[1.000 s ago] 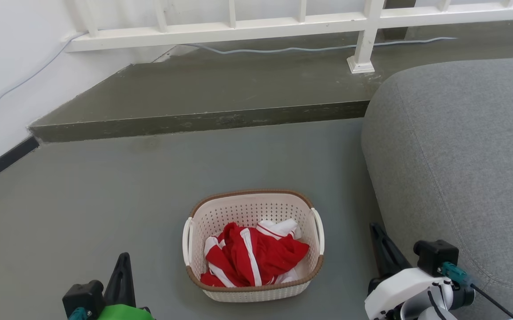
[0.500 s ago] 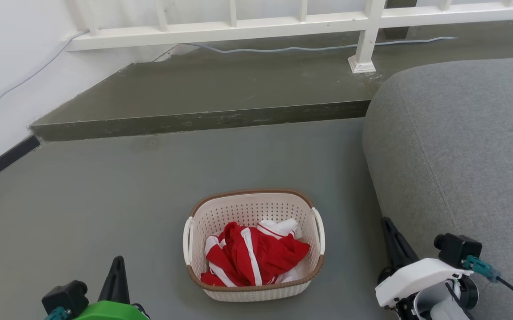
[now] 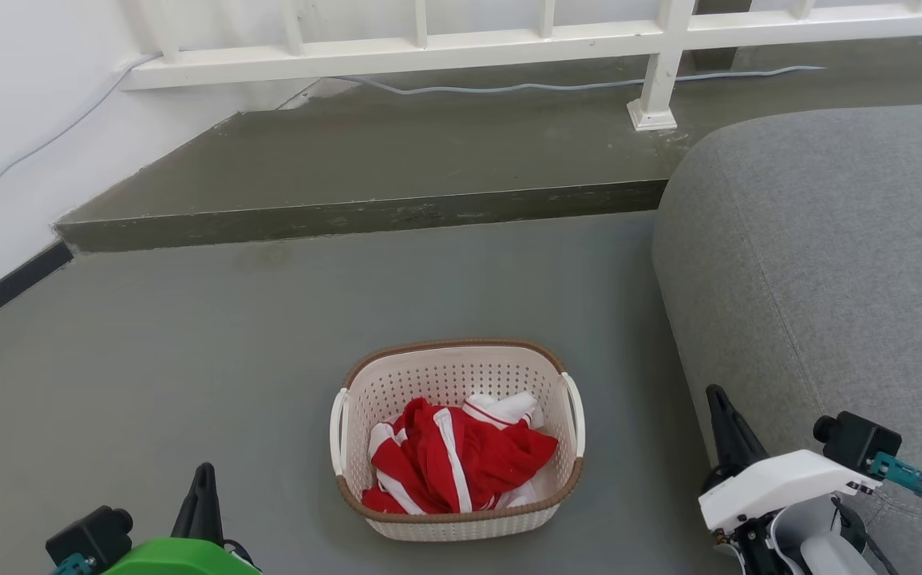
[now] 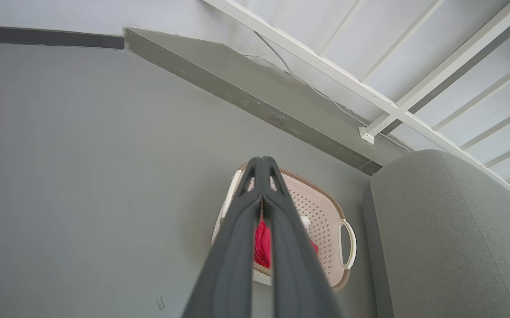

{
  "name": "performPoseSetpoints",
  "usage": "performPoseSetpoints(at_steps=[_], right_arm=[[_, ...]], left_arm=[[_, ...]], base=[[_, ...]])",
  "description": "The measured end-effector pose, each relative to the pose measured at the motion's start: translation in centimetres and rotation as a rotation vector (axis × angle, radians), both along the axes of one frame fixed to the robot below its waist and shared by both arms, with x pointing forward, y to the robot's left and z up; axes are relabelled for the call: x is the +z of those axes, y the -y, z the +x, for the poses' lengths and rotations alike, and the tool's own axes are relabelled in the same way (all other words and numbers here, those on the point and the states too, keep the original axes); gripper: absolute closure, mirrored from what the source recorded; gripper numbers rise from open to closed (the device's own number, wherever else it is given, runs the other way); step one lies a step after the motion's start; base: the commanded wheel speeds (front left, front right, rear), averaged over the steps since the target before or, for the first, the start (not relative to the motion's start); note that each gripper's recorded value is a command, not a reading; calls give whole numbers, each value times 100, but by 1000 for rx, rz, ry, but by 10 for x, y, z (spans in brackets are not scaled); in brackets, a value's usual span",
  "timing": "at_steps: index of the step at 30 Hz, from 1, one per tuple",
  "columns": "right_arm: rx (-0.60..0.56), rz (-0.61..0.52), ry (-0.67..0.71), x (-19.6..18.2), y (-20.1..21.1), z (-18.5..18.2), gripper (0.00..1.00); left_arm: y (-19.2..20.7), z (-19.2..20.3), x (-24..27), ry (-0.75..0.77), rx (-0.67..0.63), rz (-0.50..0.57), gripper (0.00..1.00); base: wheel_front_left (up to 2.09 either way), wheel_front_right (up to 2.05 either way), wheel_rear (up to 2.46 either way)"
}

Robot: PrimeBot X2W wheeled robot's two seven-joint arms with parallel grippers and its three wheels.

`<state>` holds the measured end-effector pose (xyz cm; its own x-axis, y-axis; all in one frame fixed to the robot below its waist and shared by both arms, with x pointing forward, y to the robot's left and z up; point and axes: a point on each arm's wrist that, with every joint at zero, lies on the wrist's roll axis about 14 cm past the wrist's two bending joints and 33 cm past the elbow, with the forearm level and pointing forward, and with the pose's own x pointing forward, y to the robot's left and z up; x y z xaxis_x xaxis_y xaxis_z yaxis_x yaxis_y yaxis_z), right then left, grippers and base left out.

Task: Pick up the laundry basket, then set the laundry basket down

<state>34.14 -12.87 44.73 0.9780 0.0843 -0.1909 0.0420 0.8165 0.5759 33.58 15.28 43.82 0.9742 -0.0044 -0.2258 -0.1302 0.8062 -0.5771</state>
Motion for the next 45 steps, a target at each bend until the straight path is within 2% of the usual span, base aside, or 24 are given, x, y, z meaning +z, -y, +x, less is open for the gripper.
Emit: performPoseSetpoints(at_steps=[23,45], right_arm=[[-90,262,-53,-2,22,7,100],[-162,537,-37,8,42,17,100]], left_arm=[[-9,7,-1,-31,55,-264,100],[-17,20,11,-2,94,-534,100]], base=[[0,0,0],[0,0,0]])
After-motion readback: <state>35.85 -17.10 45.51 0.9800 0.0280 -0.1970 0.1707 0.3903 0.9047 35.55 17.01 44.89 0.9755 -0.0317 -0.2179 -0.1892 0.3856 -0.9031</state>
